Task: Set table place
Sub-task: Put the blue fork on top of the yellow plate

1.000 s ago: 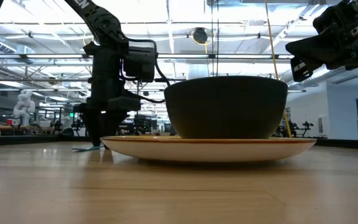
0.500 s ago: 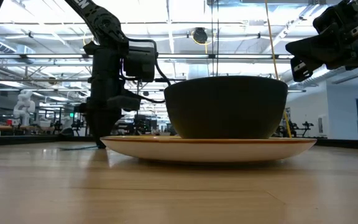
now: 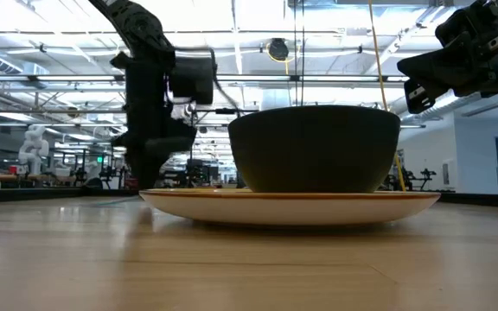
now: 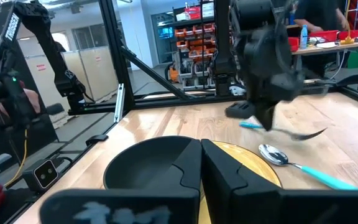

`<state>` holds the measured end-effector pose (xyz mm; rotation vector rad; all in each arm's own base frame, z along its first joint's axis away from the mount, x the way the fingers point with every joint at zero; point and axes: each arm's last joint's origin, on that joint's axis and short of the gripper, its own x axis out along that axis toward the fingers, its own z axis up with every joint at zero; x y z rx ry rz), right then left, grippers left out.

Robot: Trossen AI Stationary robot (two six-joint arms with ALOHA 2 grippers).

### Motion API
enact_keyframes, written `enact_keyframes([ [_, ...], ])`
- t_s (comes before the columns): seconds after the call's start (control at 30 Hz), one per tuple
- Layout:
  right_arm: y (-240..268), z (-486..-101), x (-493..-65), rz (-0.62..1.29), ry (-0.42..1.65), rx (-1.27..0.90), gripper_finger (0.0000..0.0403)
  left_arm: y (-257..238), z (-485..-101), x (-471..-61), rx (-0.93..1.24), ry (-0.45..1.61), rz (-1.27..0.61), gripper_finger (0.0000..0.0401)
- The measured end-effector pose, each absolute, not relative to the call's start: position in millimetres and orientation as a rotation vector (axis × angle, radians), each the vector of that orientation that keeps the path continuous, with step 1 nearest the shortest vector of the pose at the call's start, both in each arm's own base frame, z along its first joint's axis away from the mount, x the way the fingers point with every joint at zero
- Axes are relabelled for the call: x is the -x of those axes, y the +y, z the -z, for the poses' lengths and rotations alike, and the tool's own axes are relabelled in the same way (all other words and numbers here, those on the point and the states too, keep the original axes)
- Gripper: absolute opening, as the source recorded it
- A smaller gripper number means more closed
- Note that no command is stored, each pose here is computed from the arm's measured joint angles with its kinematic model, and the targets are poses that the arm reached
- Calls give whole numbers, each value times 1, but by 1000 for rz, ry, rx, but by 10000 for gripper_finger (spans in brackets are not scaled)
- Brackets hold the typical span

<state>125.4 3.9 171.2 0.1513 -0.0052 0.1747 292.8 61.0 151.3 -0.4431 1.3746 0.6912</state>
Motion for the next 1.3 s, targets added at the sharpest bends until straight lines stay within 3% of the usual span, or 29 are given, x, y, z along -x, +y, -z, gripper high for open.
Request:
enact_keyframes([
  [0.27, 4, -171, -125, -175, -5, -151, 0, 56, -196, -292, 365, 1123, -699, 5],
  [0.53, 4, -171, -125, -175, -5, -151, 0, 52, -218, -291, 351, 1001, -674, 5],
  [1.3, 4, -171, -126, -174, 0, -162, 0, 47, -233, -285, 204, 940, -608, 5],
])
